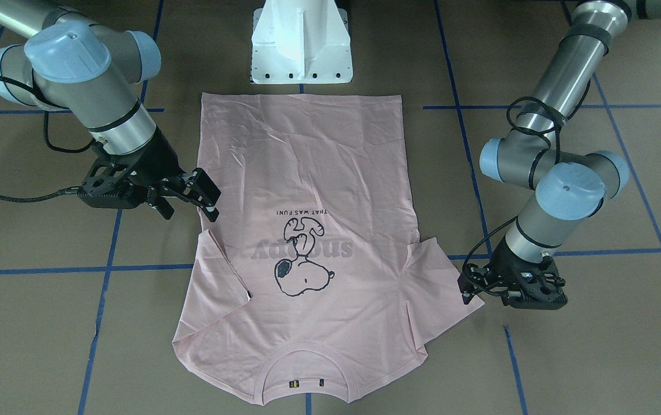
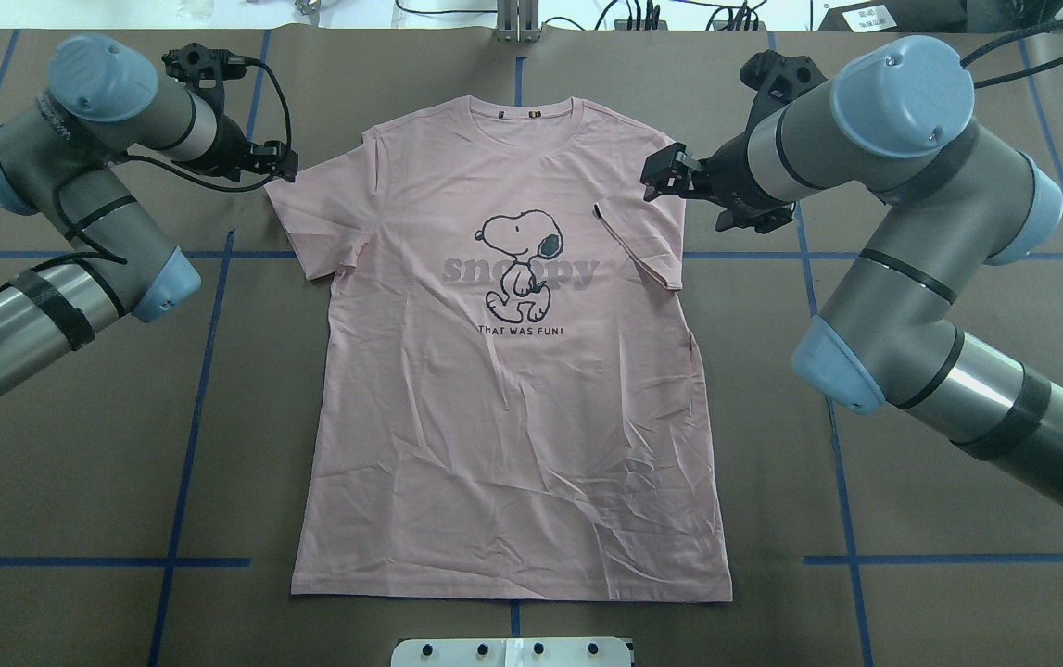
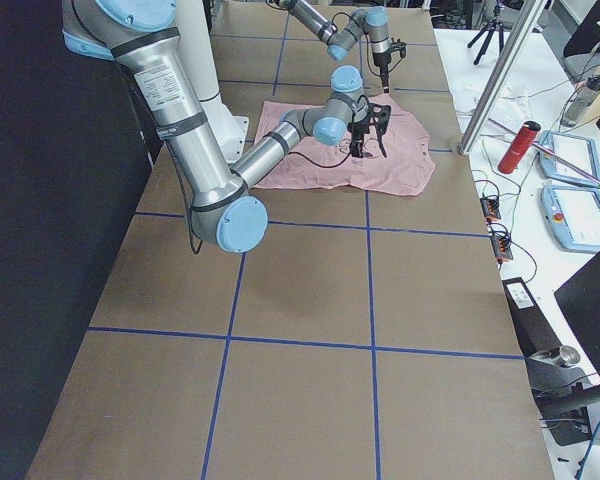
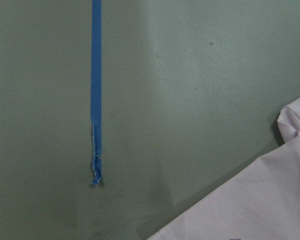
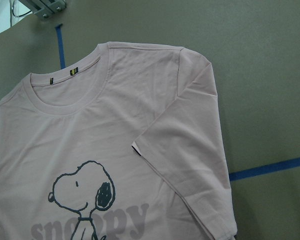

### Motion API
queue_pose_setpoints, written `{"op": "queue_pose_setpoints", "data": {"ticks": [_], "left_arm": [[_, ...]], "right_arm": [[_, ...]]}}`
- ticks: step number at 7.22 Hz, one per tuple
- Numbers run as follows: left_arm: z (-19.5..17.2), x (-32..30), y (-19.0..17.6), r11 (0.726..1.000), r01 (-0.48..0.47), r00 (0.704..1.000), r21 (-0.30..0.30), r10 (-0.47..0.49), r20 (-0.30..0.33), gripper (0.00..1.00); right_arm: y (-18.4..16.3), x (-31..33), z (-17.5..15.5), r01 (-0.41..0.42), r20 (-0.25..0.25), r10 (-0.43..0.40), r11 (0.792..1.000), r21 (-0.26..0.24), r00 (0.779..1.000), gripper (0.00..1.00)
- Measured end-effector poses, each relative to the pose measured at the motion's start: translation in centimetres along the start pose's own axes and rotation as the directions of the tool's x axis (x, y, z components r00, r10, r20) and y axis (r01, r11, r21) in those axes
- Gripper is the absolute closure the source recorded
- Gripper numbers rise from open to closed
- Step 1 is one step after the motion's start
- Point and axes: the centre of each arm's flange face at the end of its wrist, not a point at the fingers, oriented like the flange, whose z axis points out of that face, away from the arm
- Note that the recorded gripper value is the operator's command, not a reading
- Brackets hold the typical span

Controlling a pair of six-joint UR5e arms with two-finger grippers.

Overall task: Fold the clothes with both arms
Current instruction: 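Move the left gripper to the other sleeve while the right gripper releases near the collar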

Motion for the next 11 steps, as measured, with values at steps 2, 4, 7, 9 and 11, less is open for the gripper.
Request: {"op": "queue_pose_setpoints", "data": {"ticks": [2,4,7,9,11], "left_arm": [[1.0,0.0,0.4,1.000,-0.007,1.000,0.002,0.007,-0.003,0.31],[1.4,0.2,0.0,1.000,-0.008,1.000,0.016,0.007,0.011,0.92],[1.4,0.8,-0.5,1.000,-0.007,1.000,0.029,0.007,0.014,1.00],[-0.1,2.4,-1.0,0.998,0.043,0.999,0.051,-0.042,-0.021,1.00],[-1.2,5.5,-0.6,0.993,0.106,0.993,0.052,-0.103,-0.062,1.00]], "right_arm": [[0.1,0.0,-0.2,0.002,0.004,-0.002,1.000,0.000,1.000,0.00],[0.1,0.0,-0.3,0.001,0.005,-0.001,1.000,0.001,1.000,0.00],[0.1,0.0,-0.3,0.003,0.005,-0.003,1.000,0.001,1.000,0.00],[0.2,-0.1,-0.3,0.003,0.005,-0.003,1.000,-0.001,1.000,0.00],[0.2,-0.2,-0.3,0.004,0.005,-0.004,1.000,-0.001,1.000,0.00]]}}
